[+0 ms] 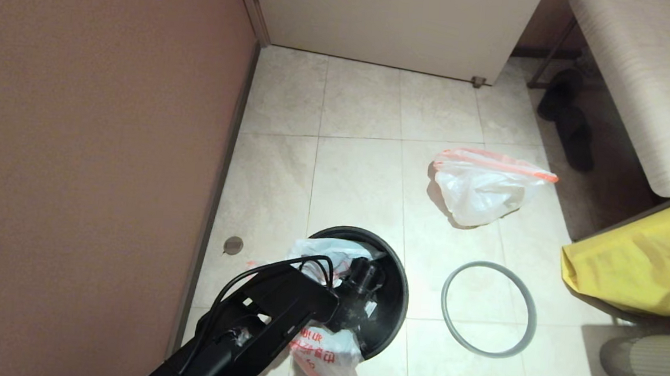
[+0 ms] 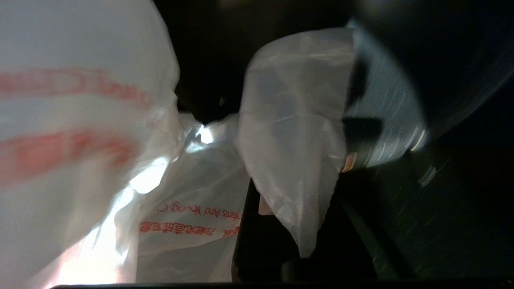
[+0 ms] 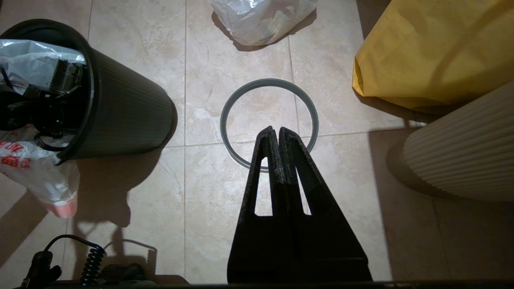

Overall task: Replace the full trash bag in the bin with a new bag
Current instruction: Put the new garbage bag on the trash can

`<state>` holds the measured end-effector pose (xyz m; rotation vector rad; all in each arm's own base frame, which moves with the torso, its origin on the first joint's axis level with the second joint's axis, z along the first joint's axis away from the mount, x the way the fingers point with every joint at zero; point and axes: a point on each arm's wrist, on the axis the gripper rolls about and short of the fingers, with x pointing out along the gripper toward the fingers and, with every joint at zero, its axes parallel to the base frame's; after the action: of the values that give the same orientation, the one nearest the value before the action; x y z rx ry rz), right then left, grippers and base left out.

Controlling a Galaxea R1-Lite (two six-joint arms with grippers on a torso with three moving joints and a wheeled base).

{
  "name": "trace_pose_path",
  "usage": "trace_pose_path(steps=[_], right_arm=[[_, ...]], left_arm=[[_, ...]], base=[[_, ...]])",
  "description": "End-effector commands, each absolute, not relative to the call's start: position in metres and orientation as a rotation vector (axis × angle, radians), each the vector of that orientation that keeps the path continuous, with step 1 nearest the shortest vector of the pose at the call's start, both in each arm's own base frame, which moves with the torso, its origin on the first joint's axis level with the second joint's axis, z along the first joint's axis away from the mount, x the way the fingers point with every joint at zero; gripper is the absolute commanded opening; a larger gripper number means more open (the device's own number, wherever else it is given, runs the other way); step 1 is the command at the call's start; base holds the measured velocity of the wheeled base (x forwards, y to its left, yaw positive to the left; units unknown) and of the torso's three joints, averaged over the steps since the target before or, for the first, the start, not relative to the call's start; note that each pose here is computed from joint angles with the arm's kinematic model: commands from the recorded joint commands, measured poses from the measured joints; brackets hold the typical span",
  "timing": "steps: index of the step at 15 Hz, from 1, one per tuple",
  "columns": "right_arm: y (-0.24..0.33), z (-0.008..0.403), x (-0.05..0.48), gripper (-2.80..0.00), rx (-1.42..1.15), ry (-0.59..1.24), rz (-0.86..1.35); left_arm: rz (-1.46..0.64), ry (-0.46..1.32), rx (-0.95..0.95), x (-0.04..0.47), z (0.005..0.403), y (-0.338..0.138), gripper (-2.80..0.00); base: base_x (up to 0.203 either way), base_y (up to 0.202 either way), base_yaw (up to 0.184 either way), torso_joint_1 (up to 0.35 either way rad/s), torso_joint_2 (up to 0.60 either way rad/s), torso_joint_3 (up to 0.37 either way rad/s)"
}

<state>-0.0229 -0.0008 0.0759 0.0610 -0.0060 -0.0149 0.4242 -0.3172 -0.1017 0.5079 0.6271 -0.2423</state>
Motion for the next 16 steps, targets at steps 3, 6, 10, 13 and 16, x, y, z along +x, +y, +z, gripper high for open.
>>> trace_pose_path(steps=[3, 6, 10, 13, 16], right_arm=[[-0.001, 0.076, -0.023, -2.8, 0.061, -0.005, -0.015], [-0.001, 0.076, -0.023, -2.8, 0.061, -0.005, -0.015], [-0.001, 0.076, -0.023, -2.8, 0.061, -0.005, -0.014], [-0.001, 0.076, -0.023, -2.8, 0.061, -0.005, -0.015], [-0.001, 0.076, -0.023, -2.8, 0.061, -0.005, -0.015]], left_arm=[[-0.29, 0.57, 0.46, 0.409, -0.075, -0.344, 0.0], [-0.295, 0.551, 0.409, 0.405, -0.061, -0.352, 0.0], [-0.293, 0.605, 0.374, 0.391, -0.014, -0.356, 0.0], [-0.296, 0.646, 0.353, 0.376, 0.013, -0.36, 0.0], [-0.289, 0.639, 0.306, 0.368, 0.045, -0.359, 0.0]], base=[[0.0, 0.0, 0.0, 0.0, 0.0, 0.0], [0.0, 0.0, 0.0, 0.0, 0.0, 0.0], [0.0, 0.0, 0.0, 0.0, 0.0, 0.0], [0.0, 0.0, 0.0, 0.0, 0.0, 0.0], [0.0, 0.0, 0.0, 0.0, 0.0, 0.0]])
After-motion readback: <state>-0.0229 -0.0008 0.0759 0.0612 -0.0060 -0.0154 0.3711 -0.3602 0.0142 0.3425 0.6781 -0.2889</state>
